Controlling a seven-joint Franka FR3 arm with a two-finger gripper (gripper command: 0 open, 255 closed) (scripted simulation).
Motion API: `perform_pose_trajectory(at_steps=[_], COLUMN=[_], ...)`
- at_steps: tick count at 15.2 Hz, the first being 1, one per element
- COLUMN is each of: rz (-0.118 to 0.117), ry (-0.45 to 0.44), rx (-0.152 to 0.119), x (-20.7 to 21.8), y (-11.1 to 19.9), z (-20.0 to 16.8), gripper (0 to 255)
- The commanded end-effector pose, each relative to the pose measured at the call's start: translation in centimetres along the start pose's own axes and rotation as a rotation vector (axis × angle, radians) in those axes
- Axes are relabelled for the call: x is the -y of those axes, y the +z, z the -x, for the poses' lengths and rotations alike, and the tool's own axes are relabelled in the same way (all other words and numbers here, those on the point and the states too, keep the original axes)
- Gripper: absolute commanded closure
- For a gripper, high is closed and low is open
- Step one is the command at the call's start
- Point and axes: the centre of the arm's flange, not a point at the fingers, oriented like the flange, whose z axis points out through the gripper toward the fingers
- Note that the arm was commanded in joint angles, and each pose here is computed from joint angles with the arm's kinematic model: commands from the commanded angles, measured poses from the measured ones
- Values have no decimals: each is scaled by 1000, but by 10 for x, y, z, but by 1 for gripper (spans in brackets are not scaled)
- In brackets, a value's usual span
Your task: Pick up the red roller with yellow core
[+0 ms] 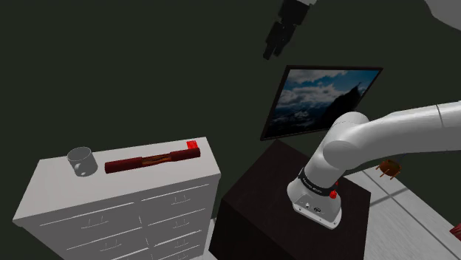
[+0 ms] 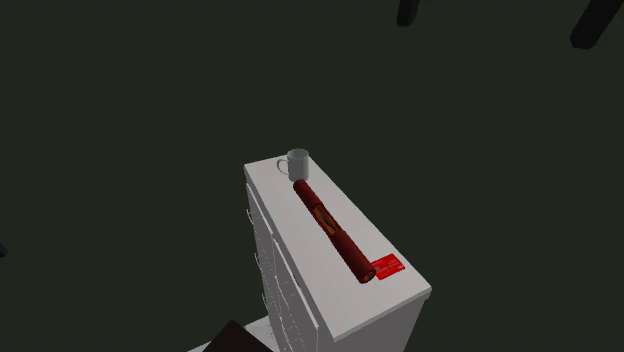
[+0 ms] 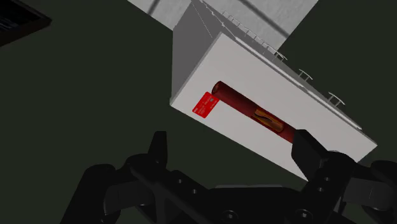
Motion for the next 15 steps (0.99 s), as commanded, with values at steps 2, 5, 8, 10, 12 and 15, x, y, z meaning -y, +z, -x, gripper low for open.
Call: perform_pose_trajectory(at_steps=[2, 5, 8, 10, 12, 15], rz=[1, 2, 4, 5, 6, 8], ry=[-18, -73, -127, -163, -200, -254], rx=[3, 14, 24, 31, 38, 49], x=[2, 9, 17, 23, 30, 40], y=[11, 44, 76, 99, 121, 154], z=[-8, -31, -53, -67, -81, -102], gripper=[0, 0, 0, 0, 0, 0])
